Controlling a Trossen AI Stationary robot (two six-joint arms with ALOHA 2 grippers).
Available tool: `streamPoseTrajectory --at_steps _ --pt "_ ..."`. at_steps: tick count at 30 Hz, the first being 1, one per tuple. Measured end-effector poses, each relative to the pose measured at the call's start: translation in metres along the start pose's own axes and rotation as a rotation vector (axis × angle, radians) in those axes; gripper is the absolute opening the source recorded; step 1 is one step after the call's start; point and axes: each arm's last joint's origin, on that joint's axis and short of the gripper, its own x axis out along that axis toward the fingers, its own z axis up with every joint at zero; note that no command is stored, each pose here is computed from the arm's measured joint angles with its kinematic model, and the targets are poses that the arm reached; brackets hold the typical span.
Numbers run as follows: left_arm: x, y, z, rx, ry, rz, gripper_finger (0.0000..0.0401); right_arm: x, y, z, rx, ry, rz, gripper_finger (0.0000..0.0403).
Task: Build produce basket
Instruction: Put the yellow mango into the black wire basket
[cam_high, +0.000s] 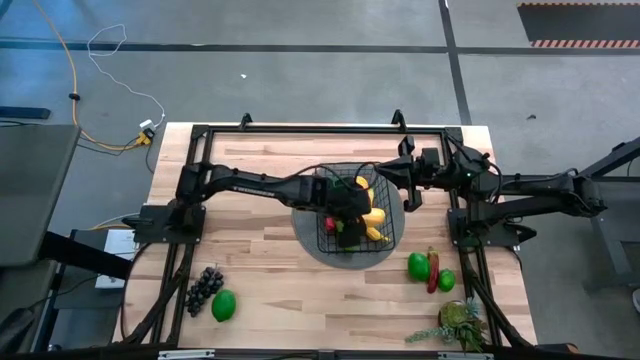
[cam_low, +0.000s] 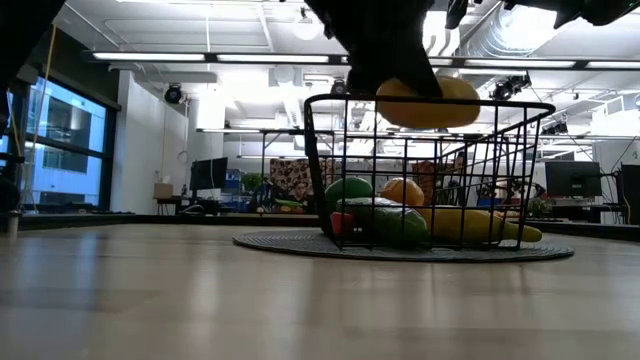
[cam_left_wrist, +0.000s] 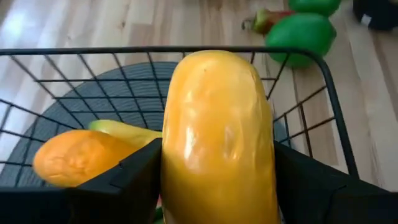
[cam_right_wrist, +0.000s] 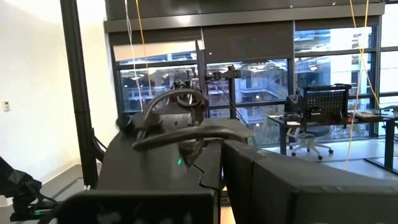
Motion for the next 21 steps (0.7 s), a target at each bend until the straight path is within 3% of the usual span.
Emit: streamPoseTrajectory --at_steps 9,21 --pt "0.030 -0.006 -0.015 0.012 0.083 -0.079 0.0246 0.000 0.000 0.000 0.006 -0.004 -0.001 0.0000" --pt "0.039 -0.007 -0.020 0.015 0.100 -0.075 0.0247 0.000 0.000 0.000 0.007 -0.001 -0.001 0.0000"
